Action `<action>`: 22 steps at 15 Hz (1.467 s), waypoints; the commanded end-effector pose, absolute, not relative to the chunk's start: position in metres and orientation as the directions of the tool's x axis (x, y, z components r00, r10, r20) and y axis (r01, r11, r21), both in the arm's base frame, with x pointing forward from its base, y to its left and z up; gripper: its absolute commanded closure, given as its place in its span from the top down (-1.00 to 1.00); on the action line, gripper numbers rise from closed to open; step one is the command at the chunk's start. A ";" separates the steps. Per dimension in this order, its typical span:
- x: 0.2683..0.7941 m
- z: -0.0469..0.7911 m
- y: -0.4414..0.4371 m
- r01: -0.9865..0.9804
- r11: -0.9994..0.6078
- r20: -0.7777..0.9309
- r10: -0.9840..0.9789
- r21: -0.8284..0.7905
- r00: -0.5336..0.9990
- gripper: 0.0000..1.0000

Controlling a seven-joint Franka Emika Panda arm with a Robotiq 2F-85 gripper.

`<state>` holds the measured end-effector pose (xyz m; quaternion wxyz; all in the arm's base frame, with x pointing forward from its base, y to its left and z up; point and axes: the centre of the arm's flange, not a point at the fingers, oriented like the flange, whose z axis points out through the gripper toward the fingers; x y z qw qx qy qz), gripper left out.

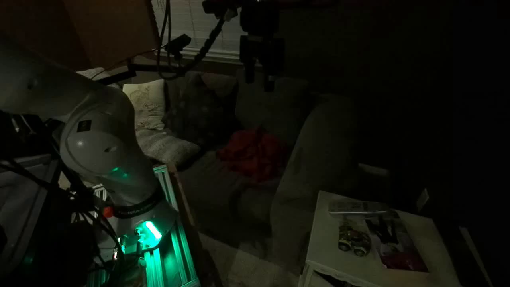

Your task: Put the grey remote control on the right armrest of the sofa.

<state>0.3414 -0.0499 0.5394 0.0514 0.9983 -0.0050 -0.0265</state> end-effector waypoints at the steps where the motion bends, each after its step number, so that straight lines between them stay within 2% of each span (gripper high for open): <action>1: 0.341 0.539 -0.050 -0.007 -0.995 -0.052 -0.013 0.103 0.999 1.00; 5: 0.341 0.539 -0.050 -0.007 -0.995 -0.052 -0.013 0.103 0.999 1.00; 10: 0.390 0.522 -0.094 0.033 -0.999 0.192 0.025 -0.040 0.981 1.00; 14: 0.432 0.493 -0.142 -0.012 -1.000 0.279 -0.018 -0.025 0.960 1.00; 17: 0.464 0.452 -0.165 -0.148 -0.989 0.275 -0.141 0.008 0.951 1.00; 22: 0.484 0.377 -0.178 -0.388 -0.920 0.130 -0.379 0.054 0.916 1.00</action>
